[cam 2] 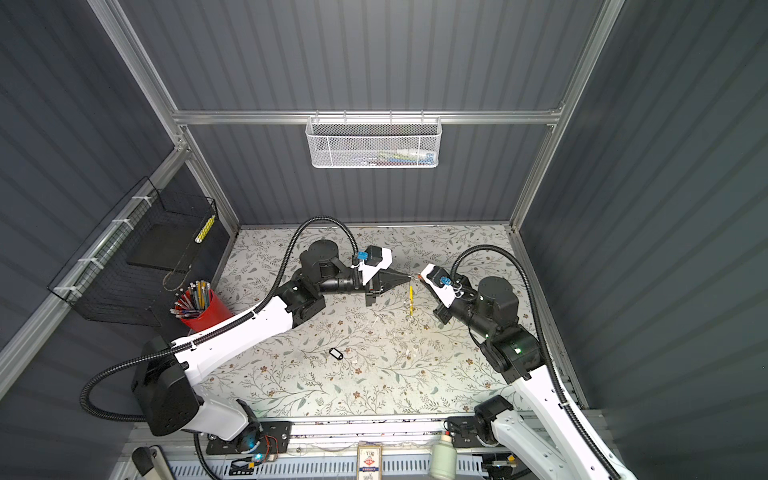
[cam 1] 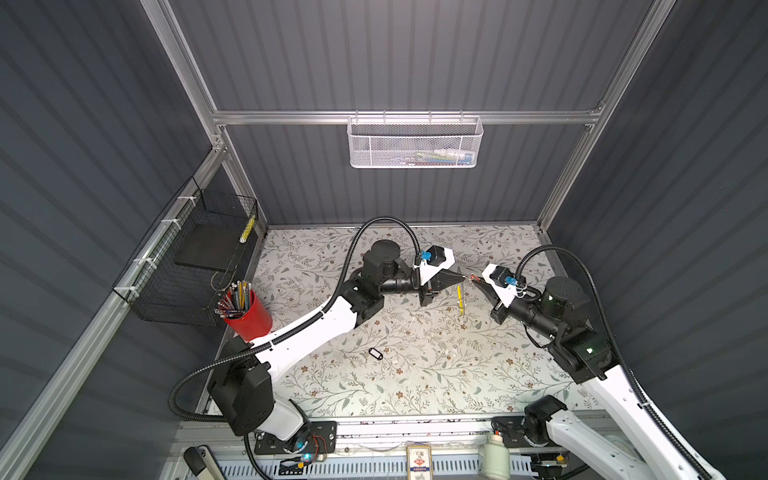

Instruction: Put the keys on the keyring

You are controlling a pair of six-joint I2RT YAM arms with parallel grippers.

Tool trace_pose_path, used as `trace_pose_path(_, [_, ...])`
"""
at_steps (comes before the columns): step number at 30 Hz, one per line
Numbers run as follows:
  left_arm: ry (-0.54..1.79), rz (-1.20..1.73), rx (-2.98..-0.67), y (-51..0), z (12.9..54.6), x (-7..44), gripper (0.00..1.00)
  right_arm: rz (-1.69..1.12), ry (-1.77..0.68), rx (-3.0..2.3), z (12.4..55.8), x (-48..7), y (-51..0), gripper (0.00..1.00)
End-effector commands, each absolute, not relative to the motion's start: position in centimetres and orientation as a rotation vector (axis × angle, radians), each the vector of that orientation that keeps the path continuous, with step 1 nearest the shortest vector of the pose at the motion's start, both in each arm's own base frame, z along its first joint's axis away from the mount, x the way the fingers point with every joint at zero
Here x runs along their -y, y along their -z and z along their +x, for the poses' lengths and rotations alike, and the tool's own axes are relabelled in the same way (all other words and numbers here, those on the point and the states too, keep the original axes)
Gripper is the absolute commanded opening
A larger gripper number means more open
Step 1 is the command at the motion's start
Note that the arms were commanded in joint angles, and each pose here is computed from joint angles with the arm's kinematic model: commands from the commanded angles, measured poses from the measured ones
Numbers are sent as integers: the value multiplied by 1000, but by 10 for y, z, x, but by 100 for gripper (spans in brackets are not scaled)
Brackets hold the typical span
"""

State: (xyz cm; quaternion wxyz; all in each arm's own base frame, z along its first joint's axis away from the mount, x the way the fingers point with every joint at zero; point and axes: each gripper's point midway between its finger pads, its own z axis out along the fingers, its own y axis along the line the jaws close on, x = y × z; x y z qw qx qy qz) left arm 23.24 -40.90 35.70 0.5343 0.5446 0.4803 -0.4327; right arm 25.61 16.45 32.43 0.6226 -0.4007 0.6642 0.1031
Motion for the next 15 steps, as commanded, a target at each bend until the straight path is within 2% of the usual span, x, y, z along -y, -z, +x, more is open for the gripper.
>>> trace_pose_path(1, [994, 1309, -1094, -376, 228, 403, 0, -922, -167, -1513, 257, -157, -334, 0])
trace_pose_path(15, [976, 1354, -1228, -318, 236, 403, 0, -1009, -122, -1525, 263, -163, -329, 0])
